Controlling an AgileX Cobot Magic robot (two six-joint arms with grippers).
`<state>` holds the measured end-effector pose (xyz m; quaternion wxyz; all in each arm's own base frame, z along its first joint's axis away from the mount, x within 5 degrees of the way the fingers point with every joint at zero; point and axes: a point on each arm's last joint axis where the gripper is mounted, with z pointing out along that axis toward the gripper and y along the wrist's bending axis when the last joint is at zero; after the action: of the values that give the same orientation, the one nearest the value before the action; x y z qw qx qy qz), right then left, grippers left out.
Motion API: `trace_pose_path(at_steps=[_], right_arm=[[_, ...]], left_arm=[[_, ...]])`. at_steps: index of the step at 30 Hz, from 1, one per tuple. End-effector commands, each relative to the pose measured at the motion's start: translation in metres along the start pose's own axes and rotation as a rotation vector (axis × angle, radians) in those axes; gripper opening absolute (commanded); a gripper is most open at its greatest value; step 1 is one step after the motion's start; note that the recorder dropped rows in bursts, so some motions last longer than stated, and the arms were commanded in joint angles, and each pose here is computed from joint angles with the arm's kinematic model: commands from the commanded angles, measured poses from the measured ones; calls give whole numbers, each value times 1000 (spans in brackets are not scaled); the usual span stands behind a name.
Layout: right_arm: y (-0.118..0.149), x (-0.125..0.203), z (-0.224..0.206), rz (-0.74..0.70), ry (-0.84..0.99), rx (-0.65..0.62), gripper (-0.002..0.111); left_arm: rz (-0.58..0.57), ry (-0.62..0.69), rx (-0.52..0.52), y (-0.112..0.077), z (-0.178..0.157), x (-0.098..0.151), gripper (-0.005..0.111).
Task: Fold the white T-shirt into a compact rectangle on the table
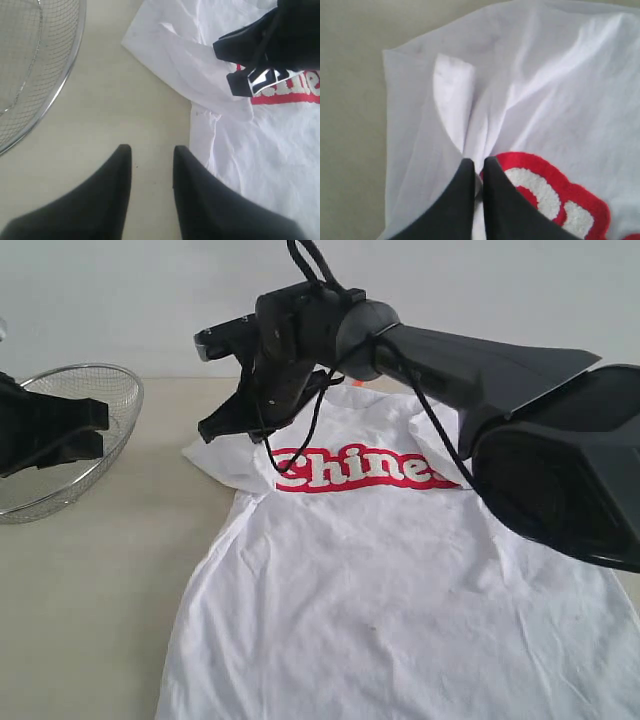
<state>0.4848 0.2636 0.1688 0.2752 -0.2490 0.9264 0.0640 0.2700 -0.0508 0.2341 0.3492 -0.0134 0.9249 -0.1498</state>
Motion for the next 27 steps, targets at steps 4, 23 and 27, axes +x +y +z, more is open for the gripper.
trace_pose_path(at_steps=[4,23,27], right_arm=[[-18,-7,-20,31,-10,21,0],[-5,-10,-41,-66,11,-161,41],[20,-5,-25,-142,28,-104,59]], left_arm=[[14,-18,-6,1,-3,-1,28],[17,-26,-9,1,-3,-2,28],[17,-26,-9,1,-3,-2,28]])
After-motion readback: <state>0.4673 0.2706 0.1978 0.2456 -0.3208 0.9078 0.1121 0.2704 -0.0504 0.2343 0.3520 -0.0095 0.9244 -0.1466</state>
